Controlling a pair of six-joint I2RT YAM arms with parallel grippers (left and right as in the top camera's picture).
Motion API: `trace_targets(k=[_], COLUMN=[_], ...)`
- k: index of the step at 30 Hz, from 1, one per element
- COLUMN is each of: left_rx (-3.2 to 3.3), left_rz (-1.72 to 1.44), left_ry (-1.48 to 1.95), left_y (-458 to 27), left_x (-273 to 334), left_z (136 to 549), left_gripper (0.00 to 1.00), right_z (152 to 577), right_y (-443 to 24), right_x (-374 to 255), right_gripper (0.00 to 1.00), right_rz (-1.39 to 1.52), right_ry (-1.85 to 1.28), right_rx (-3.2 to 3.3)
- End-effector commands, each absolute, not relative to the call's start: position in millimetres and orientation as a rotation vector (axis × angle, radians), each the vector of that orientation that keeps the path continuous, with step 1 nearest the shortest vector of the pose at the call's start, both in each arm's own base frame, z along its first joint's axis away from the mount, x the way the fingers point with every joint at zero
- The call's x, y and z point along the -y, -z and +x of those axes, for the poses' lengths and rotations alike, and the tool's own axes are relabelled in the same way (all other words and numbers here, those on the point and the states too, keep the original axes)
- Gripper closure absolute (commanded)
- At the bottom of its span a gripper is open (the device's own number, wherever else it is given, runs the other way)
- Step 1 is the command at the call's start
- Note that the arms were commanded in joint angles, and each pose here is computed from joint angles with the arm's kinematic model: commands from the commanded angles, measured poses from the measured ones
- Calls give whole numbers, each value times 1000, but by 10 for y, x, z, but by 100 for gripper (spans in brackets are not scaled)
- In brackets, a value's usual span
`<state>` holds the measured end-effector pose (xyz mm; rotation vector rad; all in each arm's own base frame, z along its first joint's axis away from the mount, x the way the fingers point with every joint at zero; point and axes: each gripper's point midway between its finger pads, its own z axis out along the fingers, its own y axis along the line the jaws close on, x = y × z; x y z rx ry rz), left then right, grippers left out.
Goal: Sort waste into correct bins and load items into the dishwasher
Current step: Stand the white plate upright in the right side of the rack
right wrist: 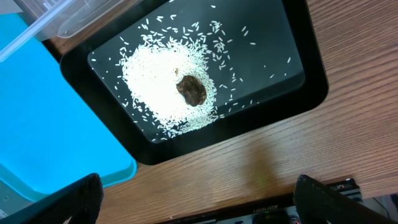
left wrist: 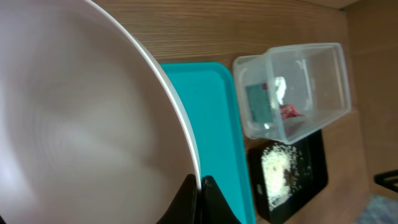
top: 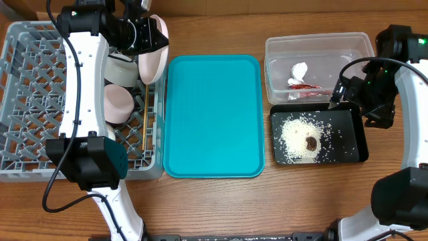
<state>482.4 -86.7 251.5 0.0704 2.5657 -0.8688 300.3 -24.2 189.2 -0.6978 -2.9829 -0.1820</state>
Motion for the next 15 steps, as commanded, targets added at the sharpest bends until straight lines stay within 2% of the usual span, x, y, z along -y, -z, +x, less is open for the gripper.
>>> trace_targets(k=[1,15], left_rx=[-2536,-2530], left_rz=[87,91], left_ry=[989,990], left_y=[-2540,-2533], left_x=[943,910], left_z=[4823,4831], left_gripper=[96,96], right_z=[3028,3027], right_y=[-2038,-2038], right_x=[267,267], right_gripper=[0,0], right_rz=[-713,-713], right_ry=[184,184], right_rx=[3042,3041])
